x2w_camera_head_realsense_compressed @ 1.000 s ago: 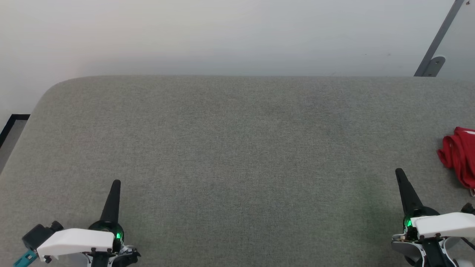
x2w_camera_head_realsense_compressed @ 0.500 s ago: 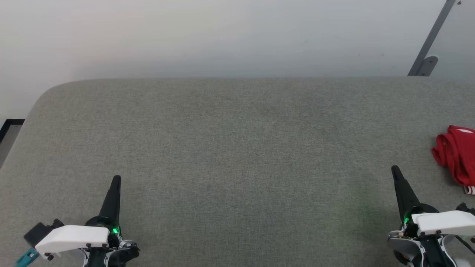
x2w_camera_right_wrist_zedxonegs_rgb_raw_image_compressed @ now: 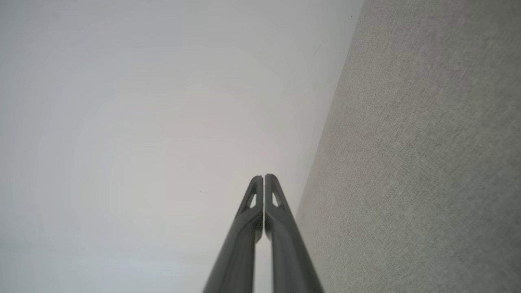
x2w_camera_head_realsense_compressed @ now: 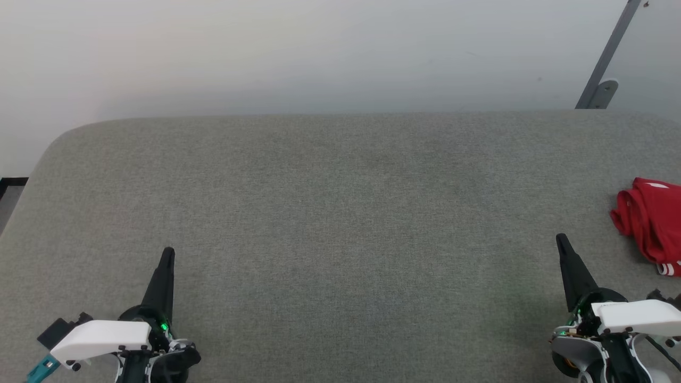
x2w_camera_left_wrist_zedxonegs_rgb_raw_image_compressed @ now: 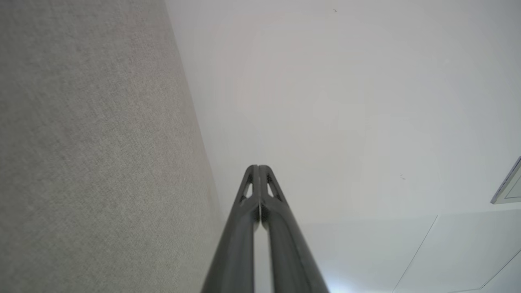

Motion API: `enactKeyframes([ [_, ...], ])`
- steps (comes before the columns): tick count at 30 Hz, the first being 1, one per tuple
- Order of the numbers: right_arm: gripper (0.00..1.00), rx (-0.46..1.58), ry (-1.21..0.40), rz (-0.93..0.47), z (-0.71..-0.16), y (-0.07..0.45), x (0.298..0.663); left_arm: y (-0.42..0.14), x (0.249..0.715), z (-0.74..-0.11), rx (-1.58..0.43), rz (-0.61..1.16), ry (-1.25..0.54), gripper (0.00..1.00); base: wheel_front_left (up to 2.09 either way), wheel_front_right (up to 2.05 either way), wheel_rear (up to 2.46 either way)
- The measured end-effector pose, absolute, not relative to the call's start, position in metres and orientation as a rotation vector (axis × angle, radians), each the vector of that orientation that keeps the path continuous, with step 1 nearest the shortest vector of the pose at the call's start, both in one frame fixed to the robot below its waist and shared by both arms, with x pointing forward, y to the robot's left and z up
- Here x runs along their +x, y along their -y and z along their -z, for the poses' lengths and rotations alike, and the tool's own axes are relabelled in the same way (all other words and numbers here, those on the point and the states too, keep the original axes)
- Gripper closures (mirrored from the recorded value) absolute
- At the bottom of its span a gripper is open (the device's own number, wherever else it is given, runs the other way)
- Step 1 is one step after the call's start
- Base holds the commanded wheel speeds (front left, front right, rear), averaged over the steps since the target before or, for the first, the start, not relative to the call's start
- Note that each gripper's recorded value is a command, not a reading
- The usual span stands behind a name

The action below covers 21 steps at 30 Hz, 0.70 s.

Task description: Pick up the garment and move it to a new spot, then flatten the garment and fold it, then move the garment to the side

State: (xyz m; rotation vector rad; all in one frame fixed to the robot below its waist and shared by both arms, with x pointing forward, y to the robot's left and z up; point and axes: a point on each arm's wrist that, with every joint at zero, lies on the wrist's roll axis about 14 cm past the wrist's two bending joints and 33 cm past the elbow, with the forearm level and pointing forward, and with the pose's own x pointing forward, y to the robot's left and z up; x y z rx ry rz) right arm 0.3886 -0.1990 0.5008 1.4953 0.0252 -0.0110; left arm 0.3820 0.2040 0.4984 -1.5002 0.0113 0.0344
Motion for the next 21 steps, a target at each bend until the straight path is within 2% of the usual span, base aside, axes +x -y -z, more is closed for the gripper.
enactKeyframes([
  [21, 1.00, 1.573, -0.004, 0.004, -0.5060, 0.2000, 0.3885, -0.1997, 0.3873, -0.5038, -1.574, -0.008, -0.008, 1.00, 0.00, 0.00, 0.00],
])
